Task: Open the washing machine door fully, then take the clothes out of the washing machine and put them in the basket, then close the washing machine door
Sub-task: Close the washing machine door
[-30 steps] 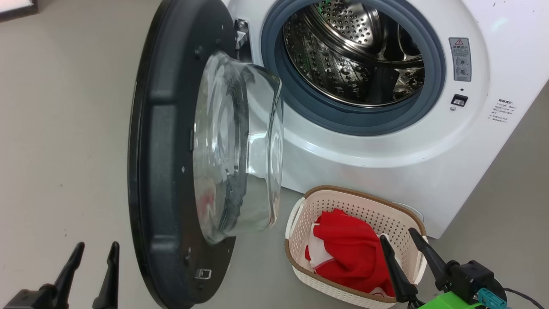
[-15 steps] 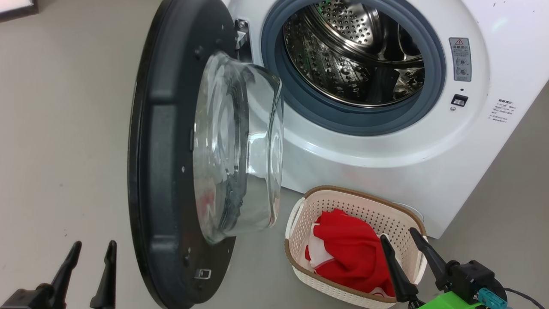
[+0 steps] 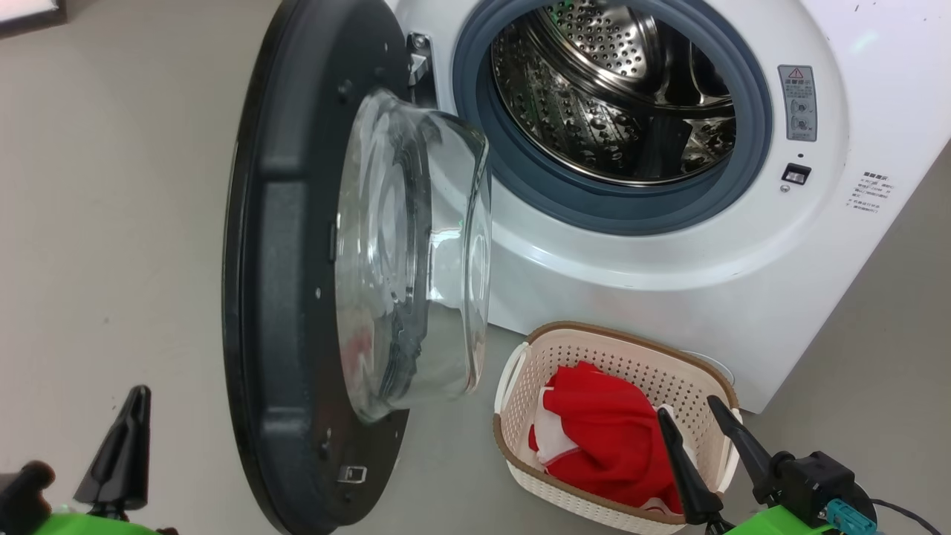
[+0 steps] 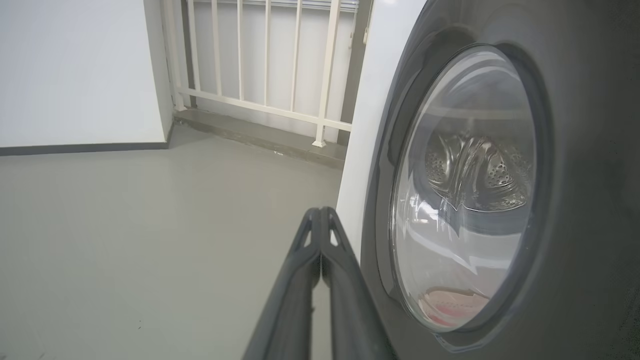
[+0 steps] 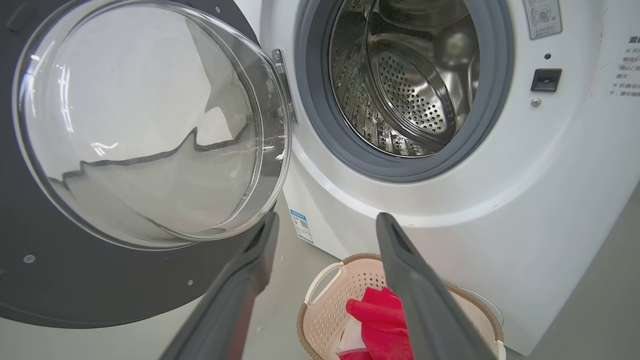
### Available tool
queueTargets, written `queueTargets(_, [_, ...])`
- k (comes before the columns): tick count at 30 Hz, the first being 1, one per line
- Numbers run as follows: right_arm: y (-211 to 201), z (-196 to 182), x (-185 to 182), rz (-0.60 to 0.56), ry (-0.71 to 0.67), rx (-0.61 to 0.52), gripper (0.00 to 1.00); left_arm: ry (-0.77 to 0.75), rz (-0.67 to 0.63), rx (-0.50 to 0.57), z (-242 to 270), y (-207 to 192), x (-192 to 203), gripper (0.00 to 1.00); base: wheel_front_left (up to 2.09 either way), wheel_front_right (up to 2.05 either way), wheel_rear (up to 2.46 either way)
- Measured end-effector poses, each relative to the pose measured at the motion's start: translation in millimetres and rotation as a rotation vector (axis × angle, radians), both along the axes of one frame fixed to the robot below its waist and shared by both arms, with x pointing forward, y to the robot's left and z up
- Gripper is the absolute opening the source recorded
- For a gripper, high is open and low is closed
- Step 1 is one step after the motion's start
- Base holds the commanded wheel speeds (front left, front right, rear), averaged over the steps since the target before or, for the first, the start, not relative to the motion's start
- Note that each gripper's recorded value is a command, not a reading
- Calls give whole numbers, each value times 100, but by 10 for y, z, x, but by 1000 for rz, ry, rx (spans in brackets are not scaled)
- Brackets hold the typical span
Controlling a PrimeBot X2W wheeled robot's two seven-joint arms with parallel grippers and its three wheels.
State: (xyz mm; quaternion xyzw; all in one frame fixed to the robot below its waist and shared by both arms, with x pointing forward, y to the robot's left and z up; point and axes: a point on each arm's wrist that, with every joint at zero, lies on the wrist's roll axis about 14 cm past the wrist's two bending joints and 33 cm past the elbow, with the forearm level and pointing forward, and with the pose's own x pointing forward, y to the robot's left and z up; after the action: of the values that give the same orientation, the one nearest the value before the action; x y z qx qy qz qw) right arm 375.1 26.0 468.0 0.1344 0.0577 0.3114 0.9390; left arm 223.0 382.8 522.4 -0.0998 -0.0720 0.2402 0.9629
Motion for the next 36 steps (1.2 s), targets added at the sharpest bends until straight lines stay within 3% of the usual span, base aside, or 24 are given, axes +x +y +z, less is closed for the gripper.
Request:
queueTargets(11, [-13, -57, 5, -3, 17, 0, 100, -173, -93, -134, 453, 70, 237, 0, 0, 0, 0])
queueTargets(22, [-56, -128, 16, -15, 38, -1, 100, -203, -304, -115, 726, -395, 570, 0, 0, 0, 0])
queueTargets(36, [-82, -151, 29, -24, 44, -2, 100, -214, -433, -63, 877, -750, 745, 0, 0, 0, 0])
